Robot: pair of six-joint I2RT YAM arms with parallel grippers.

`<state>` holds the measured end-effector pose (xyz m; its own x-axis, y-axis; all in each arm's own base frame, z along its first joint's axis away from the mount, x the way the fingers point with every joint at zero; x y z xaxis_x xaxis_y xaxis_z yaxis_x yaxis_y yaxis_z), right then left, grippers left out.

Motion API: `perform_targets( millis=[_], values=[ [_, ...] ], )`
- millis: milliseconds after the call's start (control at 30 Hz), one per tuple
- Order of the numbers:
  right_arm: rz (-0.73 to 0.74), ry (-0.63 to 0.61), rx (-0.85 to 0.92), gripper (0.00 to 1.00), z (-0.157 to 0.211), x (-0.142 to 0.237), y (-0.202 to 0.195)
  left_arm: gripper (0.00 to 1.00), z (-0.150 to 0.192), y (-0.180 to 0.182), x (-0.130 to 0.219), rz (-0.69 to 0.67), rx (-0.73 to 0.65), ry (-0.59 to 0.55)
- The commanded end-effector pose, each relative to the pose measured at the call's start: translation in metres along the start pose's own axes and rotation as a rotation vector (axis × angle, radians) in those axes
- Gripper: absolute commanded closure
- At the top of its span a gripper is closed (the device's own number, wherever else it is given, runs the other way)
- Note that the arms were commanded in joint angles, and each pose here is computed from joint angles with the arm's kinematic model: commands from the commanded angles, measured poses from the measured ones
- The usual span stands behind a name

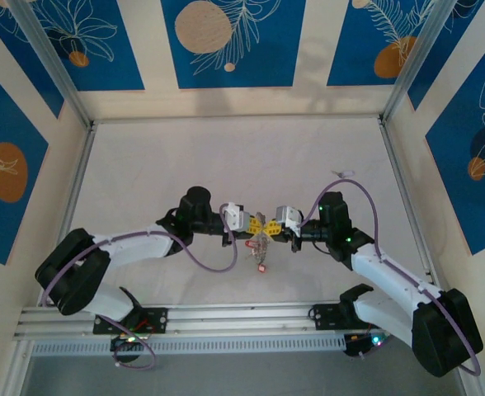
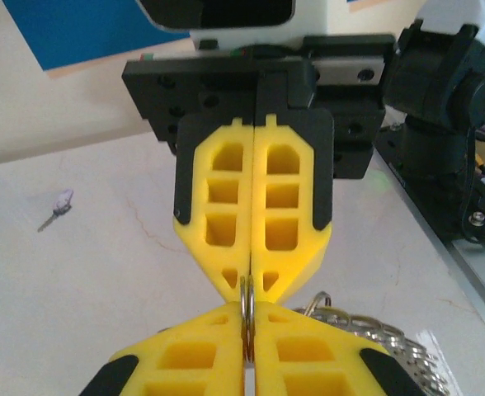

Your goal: Put the keys on the keyring

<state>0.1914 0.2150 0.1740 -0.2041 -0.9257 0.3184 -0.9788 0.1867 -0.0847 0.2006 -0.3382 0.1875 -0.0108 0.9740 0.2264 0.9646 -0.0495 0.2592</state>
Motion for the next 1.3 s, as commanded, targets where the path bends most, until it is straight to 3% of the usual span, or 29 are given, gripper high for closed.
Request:
perform_targets(
  millis=[0, 333, 500, 567, 733, 967, 1267],
  values=[
    [0.0, 0.003, 0.031, 1.0, -0.007, 0.002, 0.002, 0.91, 0.021, -0.002, -0.003, 0.007, 0.024, 0.061],
    [-0.002, 0.004, 0.03, 1.0, -0.005, 0.001, 0.002, 1.0, 0.029, -0.004, -0.005, 0.024, 0.03, 0.093],
    [-0.016, -0.031, 0.027, 1.0, -0.006, 0.001, 0.004, 1.0, 0.026, -0.008, -0.004, 0.043, 0.019, 0.069],
    [-0.023, -0.036, 0.016, 0.79, -0.005, 0.001, 0.005, 1.0, 0.023, -0.008, -0.004, 0.041, 0.018, 0.046],
    [-0.065, -0.046, 0.005, 0.71, -0.006, 0.002, 0.007, 1.0, 0.013, -0.009, -0.002, 0.044, 0.012, -0.004],
    [-0.088, -0.045, -0.015, 0.73, -0.003, 0.0, 0.007, 1.0, 0.001, -0.005, 0.001, 0.036, -0.003, -0.039],
    [-0.095, -0.069, -0.004, 0.89, -0.008, -0.004, 0.005, 1.0, -0.009, -0.005, -0.001, 0.069, -0.003, -0.081]
  ],
)
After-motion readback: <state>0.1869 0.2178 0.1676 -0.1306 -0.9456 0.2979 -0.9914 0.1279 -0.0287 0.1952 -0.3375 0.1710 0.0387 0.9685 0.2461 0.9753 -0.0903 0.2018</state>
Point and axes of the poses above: each hand's point on the last joint's axis, 136 mm out from that joint toward the fingers, its own x axis back along the fingers, its own y axis along the line the jaws close on, z = x × y, the point moved 2 cm from there along x, back along the fingers, and after that the axes turned 4 degrees about -x, right-handed, at the moved point
